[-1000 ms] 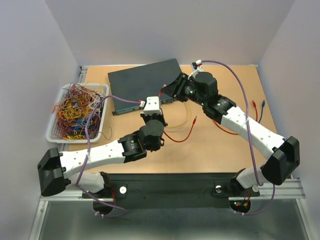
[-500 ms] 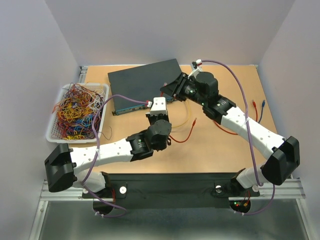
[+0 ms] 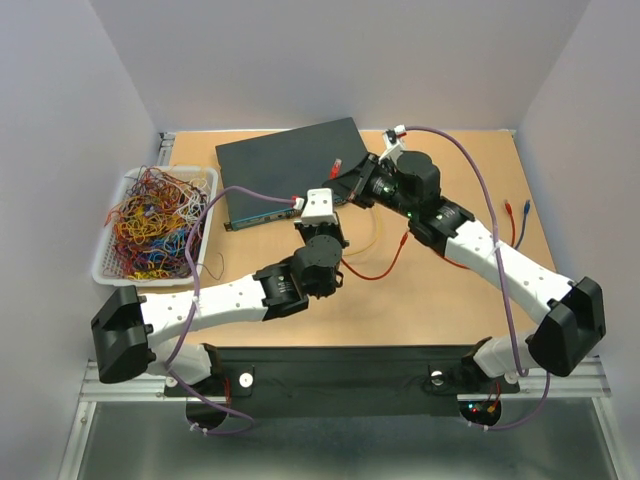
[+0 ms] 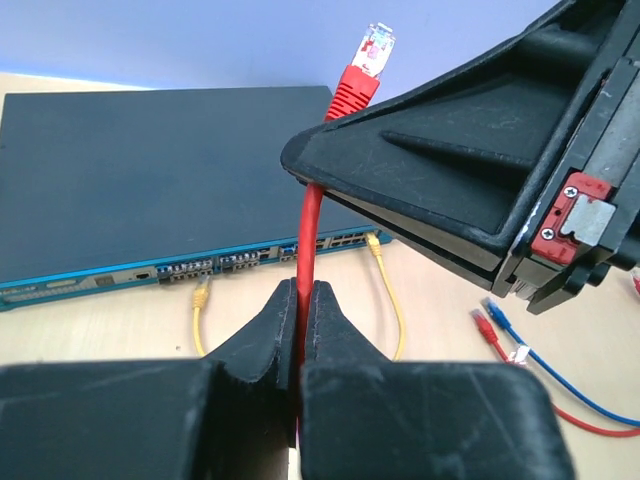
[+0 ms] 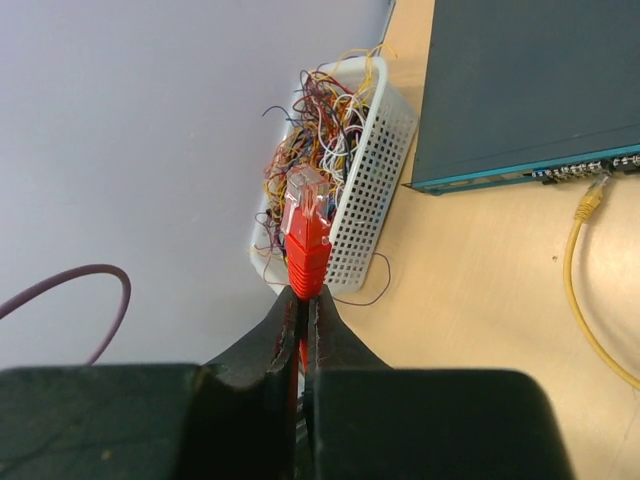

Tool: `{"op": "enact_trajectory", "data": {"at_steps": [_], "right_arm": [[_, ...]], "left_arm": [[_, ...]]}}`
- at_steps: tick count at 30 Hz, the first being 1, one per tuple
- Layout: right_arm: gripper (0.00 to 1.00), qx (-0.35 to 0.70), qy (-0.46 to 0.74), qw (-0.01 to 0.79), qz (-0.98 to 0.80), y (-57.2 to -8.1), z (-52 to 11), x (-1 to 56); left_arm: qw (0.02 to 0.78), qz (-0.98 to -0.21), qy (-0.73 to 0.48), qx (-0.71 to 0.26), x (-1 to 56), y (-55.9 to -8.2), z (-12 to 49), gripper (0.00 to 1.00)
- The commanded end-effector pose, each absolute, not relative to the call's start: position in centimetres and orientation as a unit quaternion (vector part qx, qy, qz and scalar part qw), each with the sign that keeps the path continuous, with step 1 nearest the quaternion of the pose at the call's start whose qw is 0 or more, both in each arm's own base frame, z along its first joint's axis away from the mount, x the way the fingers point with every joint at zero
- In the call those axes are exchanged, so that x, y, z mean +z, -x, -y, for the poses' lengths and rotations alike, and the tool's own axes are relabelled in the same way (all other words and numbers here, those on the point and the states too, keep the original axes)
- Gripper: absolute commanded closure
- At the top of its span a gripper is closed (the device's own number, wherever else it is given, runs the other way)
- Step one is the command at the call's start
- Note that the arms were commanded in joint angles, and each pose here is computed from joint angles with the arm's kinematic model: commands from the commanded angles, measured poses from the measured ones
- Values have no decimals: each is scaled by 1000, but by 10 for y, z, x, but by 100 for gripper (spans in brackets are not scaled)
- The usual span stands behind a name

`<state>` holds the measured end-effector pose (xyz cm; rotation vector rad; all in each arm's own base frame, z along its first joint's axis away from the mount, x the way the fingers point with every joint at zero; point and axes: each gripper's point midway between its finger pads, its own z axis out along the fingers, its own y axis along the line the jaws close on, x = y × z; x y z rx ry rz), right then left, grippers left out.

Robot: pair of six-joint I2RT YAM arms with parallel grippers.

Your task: Insert the plug into the switch port

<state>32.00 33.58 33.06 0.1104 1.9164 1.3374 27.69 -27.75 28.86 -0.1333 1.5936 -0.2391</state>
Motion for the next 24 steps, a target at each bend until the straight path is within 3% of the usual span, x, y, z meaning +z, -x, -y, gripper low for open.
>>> {"op": "enact_trajectory", "data": {"at_steps": [1,4,7,8,10,11,13,19,24], "right_arm": [[99,552,-19,424,-717,-310,-334,361],[100,557,-12,431,-710,-308,-332,362],[100,561,-6,433,-706,-304,-331,360],[99,562,-4,439,-701,-301,-329,363],[100,559,5,448,-698,-297,-324,362],[100,556,6,453,-697,-296,-322,361],[100,548,14,460,-699,-293,-317,356],[100,538,61,467,-699,-275,-301,343],[100,580,176,405,-685,-236,-318,333]], "left_arm": [[698,-690,88,-170,319,-274,286,100],[696,-687,70,-199,322,-269,291,100],[694,-683,39,-221,325,-263,296,83],[694,-681,14,-233,326,-259,300,59],[689,-680,-17,-248,327,-252,304,34],[686,-682,-25,-251,327,-250,304,29],[679,-686,-51,-258,328,-242,302,1],[672,-673,-98,-294,360,-218,277,1],[696,-632,-106,-324,405,-217,247,5]]}}
